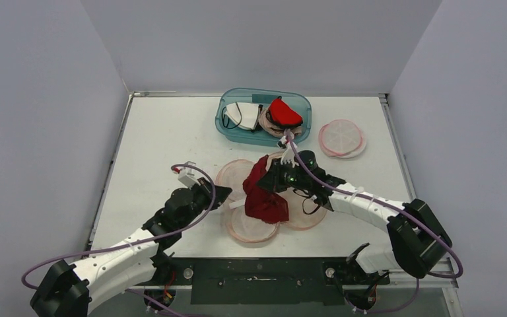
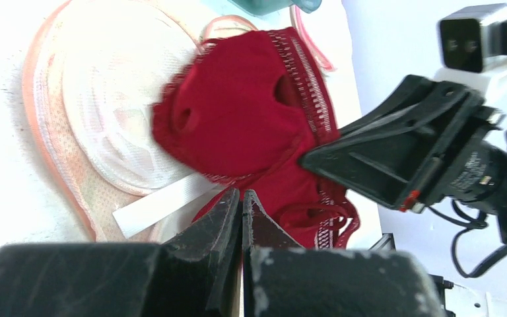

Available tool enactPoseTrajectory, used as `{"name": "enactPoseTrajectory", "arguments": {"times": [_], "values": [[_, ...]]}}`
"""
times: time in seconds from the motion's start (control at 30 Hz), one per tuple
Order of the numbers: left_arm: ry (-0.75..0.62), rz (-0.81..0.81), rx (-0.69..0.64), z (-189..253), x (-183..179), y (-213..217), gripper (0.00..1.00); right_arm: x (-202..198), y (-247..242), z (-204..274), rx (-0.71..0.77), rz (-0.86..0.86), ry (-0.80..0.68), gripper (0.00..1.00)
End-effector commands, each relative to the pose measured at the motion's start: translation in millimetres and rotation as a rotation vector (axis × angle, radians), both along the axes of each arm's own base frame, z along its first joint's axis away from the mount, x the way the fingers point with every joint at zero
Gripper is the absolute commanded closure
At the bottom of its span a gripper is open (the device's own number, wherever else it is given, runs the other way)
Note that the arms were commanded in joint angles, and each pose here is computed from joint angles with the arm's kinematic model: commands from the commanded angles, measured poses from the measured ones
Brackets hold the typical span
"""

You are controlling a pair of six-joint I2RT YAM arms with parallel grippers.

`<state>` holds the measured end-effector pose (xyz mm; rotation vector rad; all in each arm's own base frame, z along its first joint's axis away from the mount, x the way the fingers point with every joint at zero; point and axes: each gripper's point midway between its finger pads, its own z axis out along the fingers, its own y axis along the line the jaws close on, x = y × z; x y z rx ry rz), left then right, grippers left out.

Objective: Unzip the laundry bag and remove the bra
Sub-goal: Pick up the bra from the laundry bag.

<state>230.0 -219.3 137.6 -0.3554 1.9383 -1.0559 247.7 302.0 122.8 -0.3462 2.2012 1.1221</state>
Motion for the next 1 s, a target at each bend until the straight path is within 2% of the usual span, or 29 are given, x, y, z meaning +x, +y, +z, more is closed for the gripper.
{"name": "enactPoseTrajectory", "arguments": {"times": [0.0, 0.37, 0.67, 0.97], "values": [[-0.022, 0.034, 0.009, 10.9, 2.8, 9.0, 1.00, 15.9, -3.7, 50.6, 0.033, -0.020, -0.130, 0.95], [-0.035, 0.081, -0.016, 24.6, -1.7, 23.2, 1.00, 51.3, -19.5, 133.8, 0.099, -0.134, -0.252, 0.95], [-0.025, 0.115, -0.032, 28.8, -1.8, 29.3, 1.00, 121.6, -47.2, 221.9, 0.389, -0.445, -0.306, 0.95], [-0.032, 0.144, -0.089, 33.9, -5.1, 35.6, 1.00, 193.6, -75.4, 249.1, 0.648, -0.770, -0.358, 0.95]]}}
